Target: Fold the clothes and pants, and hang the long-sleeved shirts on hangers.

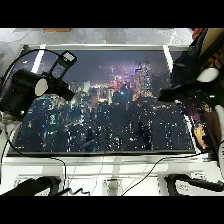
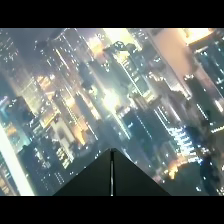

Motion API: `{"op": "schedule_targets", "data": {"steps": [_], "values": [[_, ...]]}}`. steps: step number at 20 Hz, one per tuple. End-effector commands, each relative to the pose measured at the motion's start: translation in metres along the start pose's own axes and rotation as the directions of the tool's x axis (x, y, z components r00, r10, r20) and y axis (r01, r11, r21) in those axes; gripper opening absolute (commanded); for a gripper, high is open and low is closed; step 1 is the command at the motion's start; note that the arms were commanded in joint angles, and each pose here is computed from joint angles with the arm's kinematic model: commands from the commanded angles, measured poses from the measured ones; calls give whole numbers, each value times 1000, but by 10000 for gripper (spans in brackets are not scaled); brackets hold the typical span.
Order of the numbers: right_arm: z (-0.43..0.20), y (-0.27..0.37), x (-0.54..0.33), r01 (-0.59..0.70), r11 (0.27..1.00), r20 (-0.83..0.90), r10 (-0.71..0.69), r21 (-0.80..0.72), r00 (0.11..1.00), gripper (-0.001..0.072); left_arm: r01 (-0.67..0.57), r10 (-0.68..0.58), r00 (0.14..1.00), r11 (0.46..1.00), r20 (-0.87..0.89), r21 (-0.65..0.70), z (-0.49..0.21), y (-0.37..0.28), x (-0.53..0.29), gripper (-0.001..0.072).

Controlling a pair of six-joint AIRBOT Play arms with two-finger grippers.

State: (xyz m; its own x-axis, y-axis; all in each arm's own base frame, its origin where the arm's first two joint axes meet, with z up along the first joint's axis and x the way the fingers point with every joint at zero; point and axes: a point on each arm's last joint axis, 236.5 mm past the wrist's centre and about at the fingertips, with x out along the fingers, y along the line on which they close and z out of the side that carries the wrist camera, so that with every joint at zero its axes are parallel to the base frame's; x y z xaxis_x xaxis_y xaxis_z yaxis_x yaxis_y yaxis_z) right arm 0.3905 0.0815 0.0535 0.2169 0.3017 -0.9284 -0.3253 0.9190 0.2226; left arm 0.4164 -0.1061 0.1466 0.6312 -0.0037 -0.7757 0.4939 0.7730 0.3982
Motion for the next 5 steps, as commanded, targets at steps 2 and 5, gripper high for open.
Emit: {"op": "schedule_targets", "data": {"steps": [2, 5], "values": [[11, -13, -3, 454, 879, 13, -457, -145, 889, 12, -1, 1, 1000, 1000, 0, 0, 0, 0, 0, 10], [13, -8, -1, 440, 892, 22, -441, -98, 897, 13, -1, 1, 1000, 1000, 0, 0, 0, 0, 0, 10]]}}
